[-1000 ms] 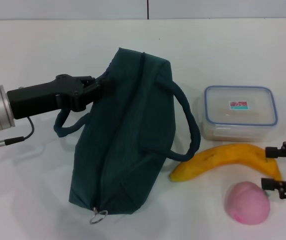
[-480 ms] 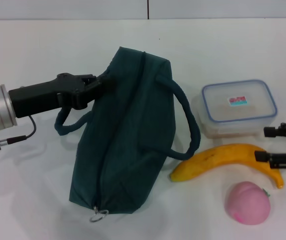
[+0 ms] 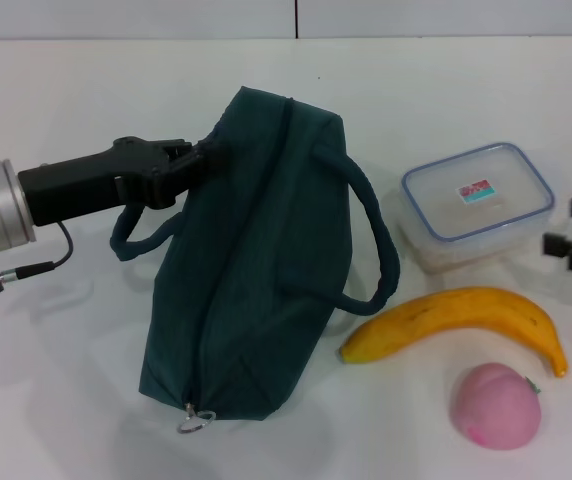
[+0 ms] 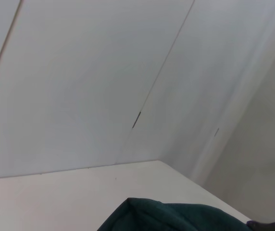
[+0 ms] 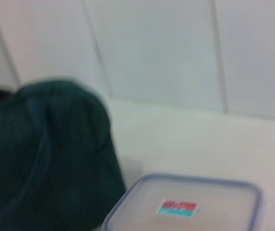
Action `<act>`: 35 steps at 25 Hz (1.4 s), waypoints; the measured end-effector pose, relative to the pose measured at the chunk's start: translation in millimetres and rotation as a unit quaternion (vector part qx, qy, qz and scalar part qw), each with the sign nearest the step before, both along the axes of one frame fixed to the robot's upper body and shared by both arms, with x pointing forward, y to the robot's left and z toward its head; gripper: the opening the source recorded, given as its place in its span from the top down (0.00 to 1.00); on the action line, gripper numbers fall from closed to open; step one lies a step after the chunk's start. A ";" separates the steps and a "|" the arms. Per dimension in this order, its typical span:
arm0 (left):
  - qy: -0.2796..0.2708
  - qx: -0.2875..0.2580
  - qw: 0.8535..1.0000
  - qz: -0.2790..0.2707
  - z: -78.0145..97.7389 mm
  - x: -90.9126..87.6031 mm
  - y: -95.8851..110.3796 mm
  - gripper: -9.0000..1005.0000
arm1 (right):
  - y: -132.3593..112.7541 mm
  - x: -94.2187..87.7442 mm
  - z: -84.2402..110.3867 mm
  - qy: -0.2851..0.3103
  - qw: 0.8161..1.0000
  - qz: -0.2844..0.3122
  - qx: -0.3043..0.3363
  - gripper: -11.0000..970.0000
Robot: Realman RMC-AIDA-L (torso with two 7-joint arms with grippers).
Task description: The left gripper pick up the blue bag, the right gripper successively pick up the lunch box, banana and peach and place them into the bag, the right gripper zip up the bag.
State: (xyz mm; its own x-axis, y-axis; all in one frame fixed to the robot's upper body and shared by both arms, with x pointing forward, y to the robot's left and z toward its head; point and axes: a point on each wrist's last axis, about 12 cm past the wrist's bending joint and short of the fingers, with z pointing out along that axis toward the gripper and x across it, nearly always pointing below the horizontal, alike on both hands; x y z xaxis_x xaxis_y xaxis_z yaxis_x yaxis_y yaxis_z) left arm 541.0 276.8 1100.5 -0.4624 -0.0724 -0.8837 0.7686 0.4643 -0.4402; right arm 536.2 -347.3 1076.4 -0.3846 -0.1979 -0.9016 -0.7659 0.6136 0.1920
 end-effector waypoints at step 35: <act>-0.041 0.015 0.998 -0.034 4.8 5.9 -13.5 0.94 | 48.4 -8.6 -55.7 0.136 0.870 -0.306 0.361 0.39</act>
